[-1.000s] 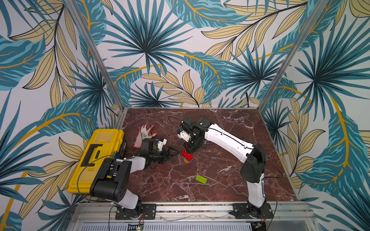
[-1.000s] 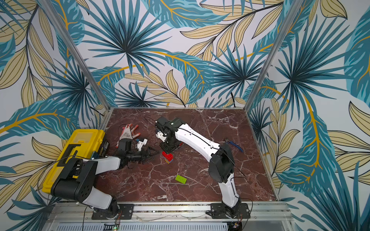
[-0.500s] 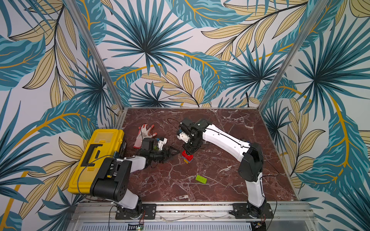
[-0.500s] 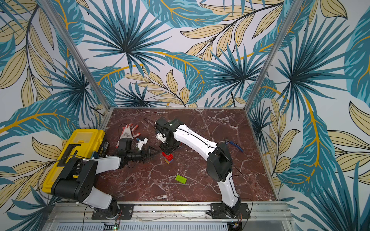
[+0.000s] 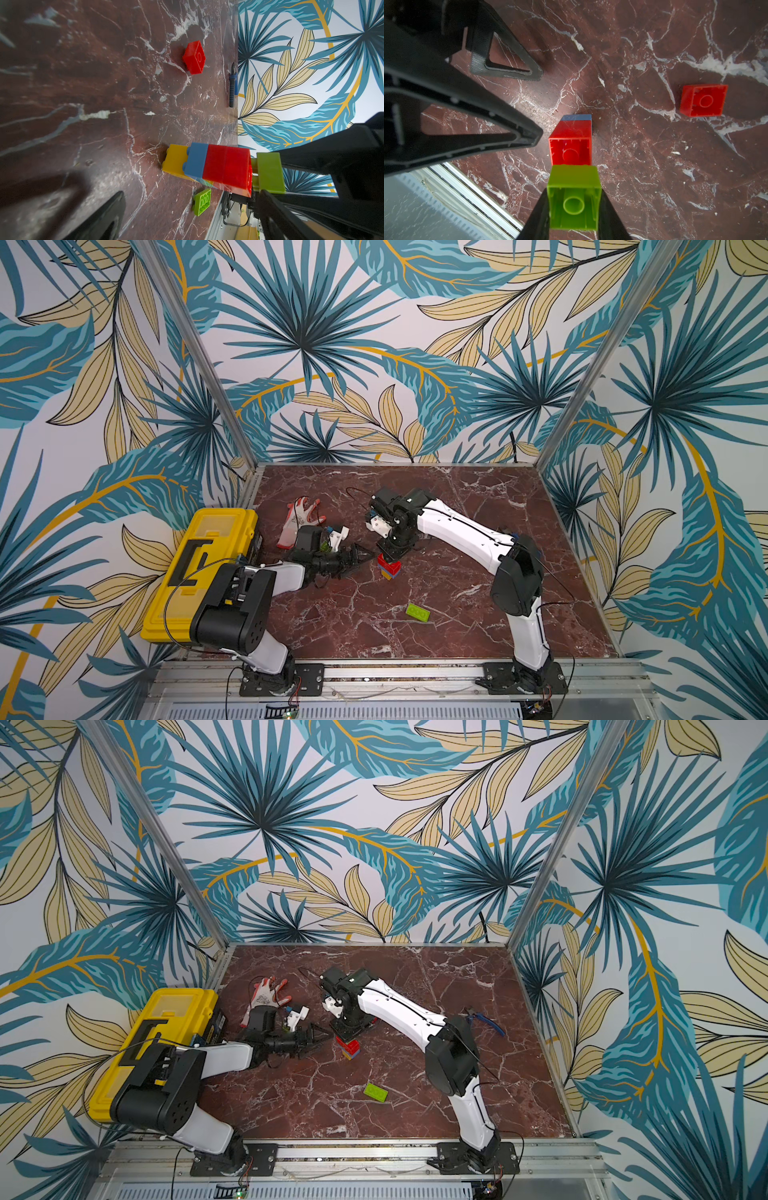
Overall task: Assemble a carrot with lego
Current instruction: Assemble the lego brick with the lego brick.
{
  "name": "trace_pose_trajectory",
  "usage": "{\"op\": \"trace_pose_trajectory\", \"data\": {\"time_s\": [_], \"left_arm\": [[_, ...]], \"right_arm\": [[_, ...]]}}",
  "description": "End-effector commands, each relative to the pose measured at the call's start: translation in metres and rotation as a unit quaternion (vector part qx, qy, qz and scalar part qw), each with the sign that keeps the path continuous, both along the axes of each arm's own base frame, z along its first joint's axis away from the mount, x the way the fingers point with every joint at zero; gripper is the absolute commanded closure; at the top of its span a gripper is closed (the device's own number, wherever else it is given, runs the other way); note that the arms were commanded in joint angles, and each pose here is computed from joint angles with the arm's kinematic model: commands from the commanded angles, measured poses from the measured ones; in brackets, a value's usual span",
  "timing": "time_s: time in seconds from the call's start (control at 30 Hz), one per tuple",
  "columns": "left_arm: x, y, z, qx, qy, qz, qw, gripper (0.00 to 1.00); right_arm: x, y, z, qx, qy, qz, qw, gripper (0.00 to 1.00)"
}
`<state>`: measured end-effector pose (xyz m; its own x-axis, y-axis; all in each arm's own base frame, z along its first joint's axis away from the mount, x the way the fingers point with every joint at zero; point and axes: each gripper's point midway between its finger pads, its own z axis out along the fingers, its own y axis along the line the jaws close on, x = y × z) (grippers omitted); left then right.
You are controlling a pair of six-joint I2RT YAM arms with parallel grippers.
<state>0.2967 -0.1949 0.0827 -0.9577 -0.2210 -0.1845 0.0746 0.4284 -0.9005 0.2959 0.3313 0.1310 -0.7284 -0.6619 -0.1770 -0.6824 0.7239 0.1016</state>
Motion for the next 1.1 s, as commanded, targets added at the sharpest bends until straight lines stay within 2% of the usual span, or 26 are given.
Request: {"op": "trace_pose_trajectory", "data": {"time_s": [0.0,0.33,0.7,1.07], "left_arm": [[0.007,-0.005,0.007,-0.004,-0.021,-0.011,1.0,0.01],[0.008,-0.01,0.003,-0.008,-0.011,-0.022,1.0,0.01],[0.008,-0.01,0.003,-0.008,-0.01,-0.021,1.0,0.01],[0.008,-0.01,0.0,-0.008,-0.004,-0.02,1.0,0.01]], "right_arm": [[-0.006,-0.001,-0.018,-0.014,0.023,-0.005,1.0,0.74],[-0.009,-0.006,-0.026,-0.039,0.024,-0.007,0.999,0.74],[-0.02,-0.012,-0.04,-0.101,0.011,-0.002,0.995,0.75],[-0.027,-0.01,-0.04,-0.1,0.016,-0.009,0.995,0.76]]}}
